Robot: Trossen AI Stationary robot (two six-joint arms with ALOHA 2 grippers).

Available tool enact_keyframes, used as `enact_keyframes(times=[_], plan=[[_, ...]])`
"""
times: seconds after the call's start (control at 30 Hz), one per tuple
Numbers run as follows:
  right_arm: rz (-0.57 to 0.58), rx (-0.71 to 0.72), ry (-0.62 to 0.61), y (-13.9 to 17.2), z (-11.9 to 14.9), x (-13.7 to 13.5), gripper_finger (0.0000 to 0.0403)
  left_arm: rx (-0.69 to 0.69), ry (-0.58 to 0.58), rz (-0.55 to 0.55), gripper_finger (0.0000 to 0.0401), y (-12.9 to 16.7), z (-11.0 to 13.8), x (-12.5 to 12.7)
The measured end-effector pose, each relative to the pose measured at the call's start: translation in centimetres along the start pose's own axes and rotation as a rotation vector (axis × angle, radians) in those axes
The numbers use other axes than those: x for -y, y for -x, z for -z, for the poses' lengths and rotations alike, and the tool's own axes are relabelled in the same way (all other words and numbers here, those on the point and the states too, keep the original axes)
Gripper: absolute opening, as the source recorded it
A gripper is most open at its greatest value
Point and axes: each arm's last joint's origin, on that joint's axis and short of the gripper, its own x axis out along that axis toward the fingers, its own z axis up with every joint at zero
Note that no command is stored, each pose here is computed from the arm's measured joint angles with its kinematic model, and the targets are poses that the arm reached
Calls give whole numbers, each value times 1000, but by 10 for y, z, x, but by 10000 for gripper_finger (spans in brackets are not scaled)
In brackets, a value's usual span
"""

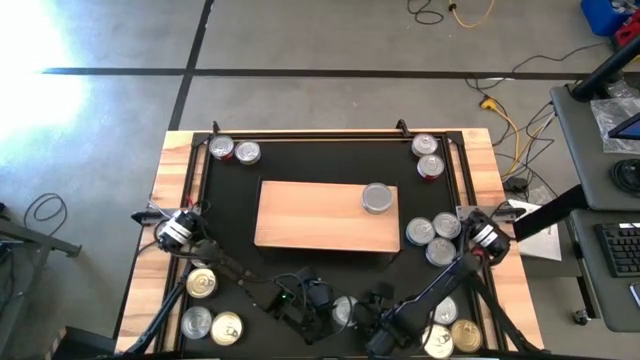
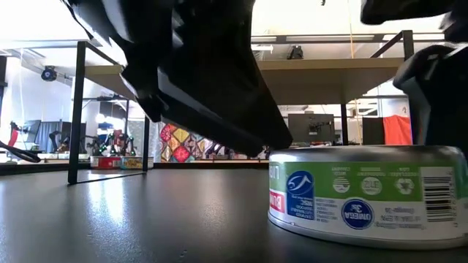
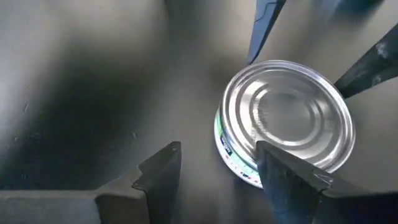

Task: Stack canned seafood by type on shelf
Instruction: Stack the green white tuna can on top of the green white tuna can on the shelf

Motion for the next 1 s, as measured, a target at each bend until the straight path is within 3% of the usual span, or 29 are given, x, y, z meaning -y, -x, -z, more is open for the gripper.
enact_keyframes(times=[0.5, 1.0], plan=[[-80, 83, 71, 25, -44, -7, 276, -50, -10, -9, 192, 4, 20, -3], [-111, 162, 84, 27, -65, -4, 263, -92, -16, -33, 192, 6, 39, -6]])
